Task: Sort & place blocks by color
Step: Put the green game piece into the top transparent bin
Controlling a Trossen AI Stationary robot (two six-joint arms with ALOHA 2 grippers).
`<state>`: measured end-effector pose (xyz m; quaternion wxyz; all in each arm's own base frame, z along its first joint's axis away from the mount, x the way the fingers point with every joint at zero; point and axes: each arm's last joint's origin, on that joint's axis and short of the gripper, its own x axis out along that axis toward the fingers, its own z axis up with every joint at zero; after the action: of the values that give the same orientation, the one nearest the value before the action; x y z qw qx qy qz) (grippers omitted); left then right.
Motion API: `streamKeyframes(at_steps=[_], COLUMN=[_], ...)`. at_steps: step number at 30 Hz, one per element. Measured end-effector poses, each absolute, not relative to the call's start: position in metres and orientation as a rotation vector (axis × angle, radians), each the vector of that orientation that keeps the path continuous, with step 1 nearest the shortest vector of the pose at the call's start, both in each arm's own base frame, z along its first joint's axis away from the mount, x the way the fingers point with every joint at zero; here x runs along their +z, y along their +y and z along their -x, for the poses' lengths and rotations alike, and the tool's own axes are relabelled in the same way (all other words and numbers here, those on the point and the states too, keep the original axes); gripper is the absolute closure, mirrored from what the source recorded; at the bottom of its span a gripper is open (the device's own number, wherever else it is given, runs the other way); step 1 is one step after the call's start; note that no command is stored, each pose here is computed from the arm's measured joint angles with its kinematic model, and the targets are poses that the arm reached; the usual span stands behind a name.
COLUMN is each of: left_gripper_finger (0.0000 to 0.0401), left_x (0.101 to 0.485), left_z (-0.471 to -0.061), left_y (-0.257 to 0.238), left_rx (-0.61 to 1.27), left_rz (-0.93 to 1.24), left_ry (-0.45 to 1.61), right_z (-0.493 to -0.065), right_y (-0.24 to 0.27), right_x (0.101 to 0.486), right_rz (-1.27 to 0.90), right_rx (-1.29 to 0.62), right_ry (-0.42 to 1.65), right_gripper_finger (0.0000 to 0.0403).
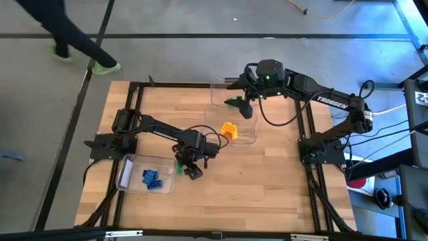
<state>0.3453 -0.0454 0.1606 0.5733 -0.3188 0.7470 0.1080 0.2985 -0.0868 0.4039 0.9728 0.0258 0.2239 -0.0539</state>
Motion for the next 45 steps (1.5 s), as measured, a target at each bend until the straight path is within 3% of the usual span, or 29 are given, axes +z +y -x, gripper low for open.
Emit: streamKeyframes(at_steps=[15,24,27,35,45], left_gripper_finger=[0.0197,0.0197,0.0197,0.0197,0.0199], left_x=[0.158,0.203,0.208,0.184,0.168], left_z=[-0.349,-0.335,-0.336,-0.344,-0.332], left_y=[-0.016,-0.028,-0.031,-0.036,-0.047], left_rx=[0.361,0.032,-0.019,0.180,0.238], left_rz=[0.498,0.263,0.361,0.598,0.540], left_ry=[1.662,1.569,1.549,1.622,1.826], right_z=[-0.299,-0.299,-0.299,-0.299,-0.299], right_y=[-0.087,-0.087,-0.087,-0.087,-0.088], right_x=[0.404,0.403,0.403,0.403,0.403], right_rz=[-0.057,-0.076,-0.076,-0.074,-0.073], right_rx=[-0.111,-0.114,-0.115,-0.139,-0.140], right_ry=[0.453,0.455,0.455,0.458,0.454], right_gripper_finger=[0.0107,0.0107,0.0107,0.0107,0.0107])
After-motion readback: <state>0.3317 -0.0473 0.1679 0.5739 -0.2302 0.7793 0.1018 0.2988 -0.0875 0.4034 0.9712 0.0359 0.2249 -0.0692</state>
